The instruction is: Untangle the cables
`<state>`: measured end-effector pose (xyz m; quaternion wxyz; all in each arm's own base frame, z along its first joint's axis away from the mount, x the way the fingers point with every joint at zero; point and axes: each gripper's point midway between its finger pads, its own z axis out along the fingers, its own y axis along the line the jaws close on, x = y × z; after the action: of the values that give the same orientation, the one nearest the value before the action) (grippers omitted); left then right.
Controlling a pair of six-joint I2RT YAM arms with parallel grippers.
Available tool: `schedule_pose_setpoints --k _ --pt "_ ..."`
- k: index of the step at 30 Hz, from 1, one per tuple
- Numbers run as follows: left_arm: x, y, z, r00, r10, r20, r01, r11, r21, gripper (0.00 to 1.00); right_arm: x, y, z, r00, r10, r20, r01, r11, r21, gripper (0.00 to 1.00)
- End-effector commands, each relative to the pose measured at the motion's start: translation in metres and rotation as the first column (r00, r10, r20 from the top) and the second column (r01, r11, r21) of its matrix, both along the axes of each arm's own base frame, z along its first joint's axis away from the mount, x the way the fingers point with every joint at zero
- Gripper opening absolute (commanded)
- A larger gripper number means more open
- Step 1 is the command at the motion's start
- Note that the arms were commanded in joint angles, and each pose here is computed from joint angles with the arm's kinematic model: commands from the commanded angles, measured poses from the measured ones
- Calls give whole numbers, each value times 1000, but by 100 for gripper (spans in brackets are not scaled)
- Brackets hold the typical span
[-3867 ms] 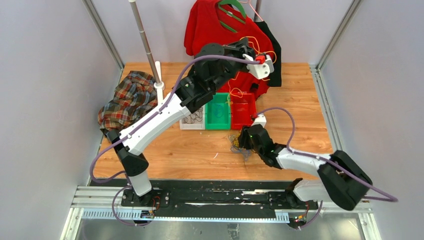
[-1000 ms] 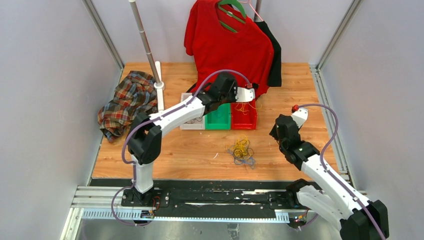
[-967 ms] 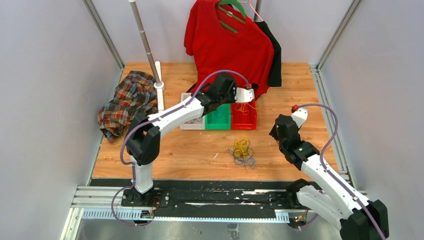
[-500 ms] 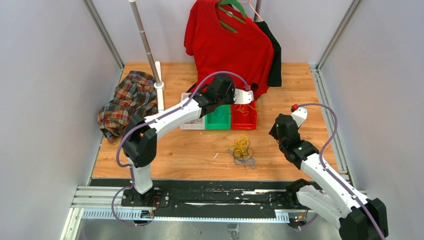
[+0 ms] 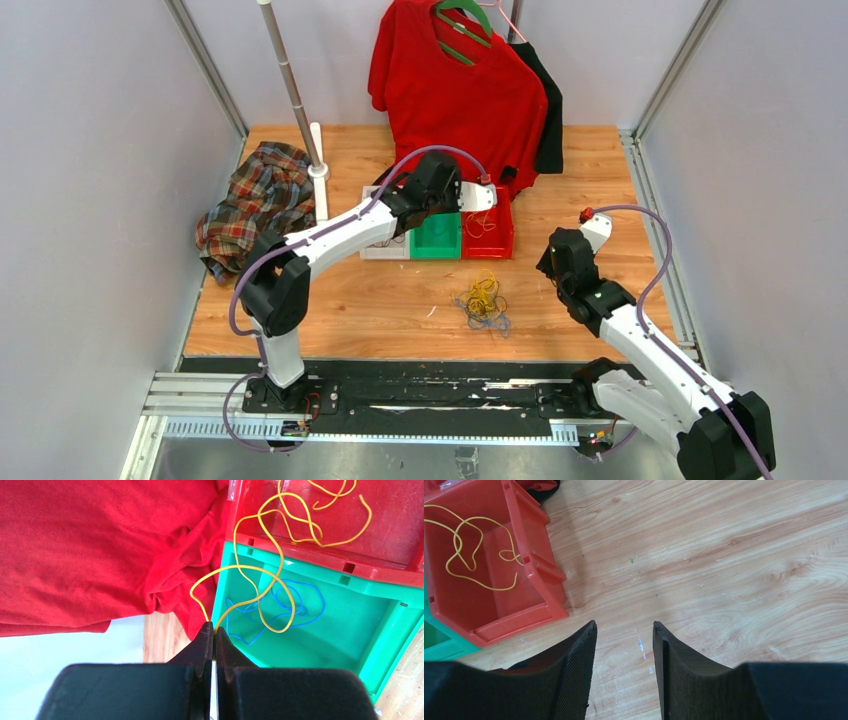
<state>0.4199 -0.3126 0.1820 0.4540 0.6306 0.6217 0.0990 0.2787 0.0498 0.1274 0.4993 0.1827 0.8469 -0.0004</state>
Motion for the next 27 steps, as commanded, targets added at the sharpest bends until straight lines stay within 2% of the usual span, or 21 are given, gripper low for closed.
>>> schedule_pose_setpoints --k 1,7,14,23,27 --pt "-4 -13 28 996 -53 76 55 998 -22 0 4 -3 6 1000 -14 20 14 1000 10 45" --pt "-18 -57 24 984 -162 80 162 987 2 0 2 -5 9 999 -23 32 22 1000 14 45" --pt "-21 -102 12 974 -219 53 218 976 23 0 -4 -11 9 998 -39 40 39 999 12 45" --pt "-21 -90 -33 987 -157 -24 159 984 78 0 -8 -19 5 998 -56 41 55 998 24 45" --pt "-24 -89 -43 985 -154 -75 158 987 38 0 -8 -19 3 998 -58 32 57 998 28 45"
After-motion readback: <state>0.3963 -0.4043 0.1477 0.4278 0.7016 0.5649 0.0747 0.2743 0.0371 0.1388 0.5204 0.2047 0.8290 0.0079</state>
